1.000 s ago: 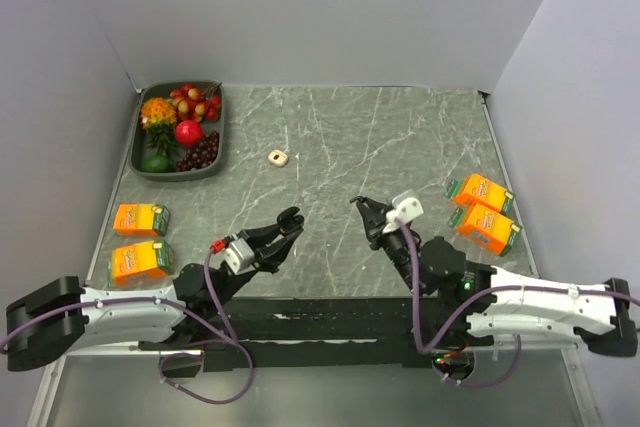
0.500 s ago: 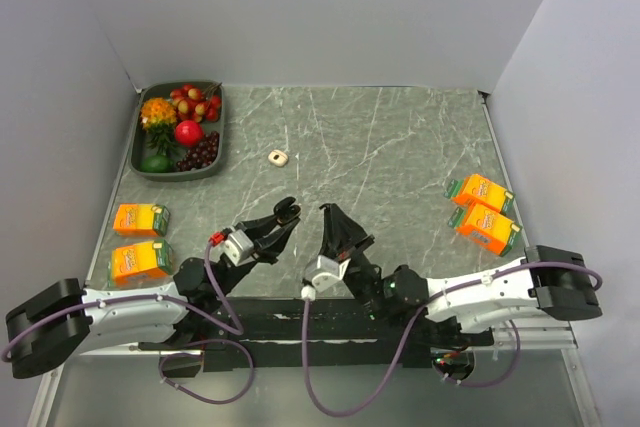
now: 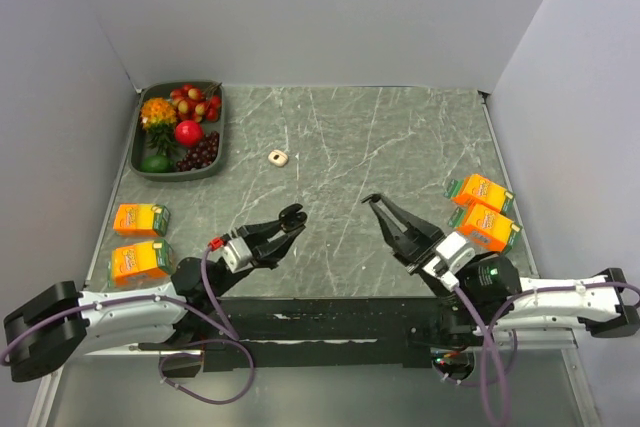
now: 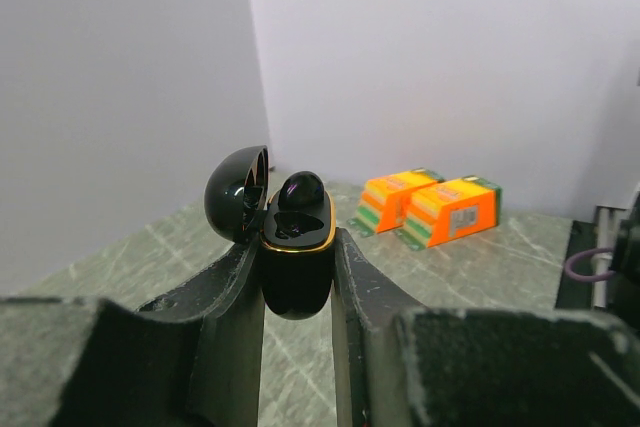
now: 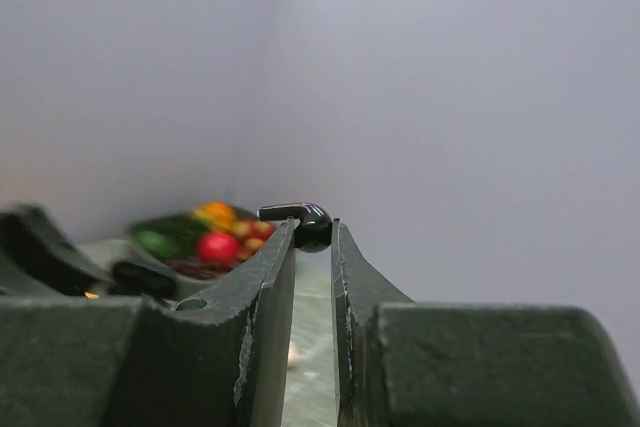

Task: Insert the wireless bluetooth earbuds into the charging case
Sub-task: Place the earbud in the charging case.

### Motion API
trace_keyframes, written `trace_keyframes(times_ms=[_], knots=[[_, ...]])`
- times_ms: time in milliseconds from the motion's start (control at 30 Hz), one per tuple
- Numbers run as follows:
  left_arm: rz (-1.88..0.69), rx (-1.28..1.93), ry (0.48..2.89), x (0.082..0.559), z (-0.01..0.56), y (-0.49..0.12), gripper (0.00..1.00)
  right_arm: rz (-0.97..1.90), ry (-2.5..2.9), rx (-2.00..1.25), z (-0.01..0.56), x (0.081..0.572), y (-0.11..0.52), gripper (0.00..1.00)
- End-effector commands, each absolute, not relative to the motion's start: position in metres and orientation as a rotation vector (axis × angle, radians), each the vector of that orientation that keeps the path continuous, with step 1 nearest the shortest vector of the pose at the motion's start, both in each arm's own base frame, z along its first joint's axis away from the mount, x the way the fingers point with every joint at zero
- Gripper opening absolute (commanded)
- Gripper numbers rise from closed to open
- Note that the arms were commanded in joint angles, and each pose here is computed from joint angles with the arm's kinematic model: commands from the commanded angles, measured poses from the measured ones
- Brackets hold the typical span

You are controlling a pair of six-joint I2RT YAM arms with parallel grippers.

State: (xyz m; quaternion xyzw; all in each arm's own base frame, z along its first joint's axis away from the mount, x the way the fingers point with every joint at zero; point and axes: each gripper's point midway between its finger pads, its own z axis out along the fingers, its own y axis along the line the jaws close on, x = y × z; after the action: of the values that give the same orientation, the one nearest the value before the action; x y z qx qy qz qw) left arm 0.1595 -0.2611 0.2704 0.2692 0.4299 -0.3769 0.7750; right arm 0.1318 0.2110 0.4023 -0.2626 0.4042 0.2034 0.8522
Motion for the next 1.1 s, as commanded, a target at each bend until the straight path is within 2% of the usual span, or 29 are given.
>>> trace_keyframes(times_ms=[0,333,1067], knots=[[-0.921,0.516,0.626,0.13,0.35,-0.252,0.01,0.552,0.92,-0.82,0.362,0.107,0.259,0.0],[-0.91,0.599,0.73,0.143,0.358,-0.279,0.01,0.299,0.861,-0.926,0.354,0.12,0.271,0.0],[-0.895,0.657,0.862,0.158,0.343,-0.301,0.01,0.17,0.748,-0.869,0.371,0.124,0.277,0.0]])
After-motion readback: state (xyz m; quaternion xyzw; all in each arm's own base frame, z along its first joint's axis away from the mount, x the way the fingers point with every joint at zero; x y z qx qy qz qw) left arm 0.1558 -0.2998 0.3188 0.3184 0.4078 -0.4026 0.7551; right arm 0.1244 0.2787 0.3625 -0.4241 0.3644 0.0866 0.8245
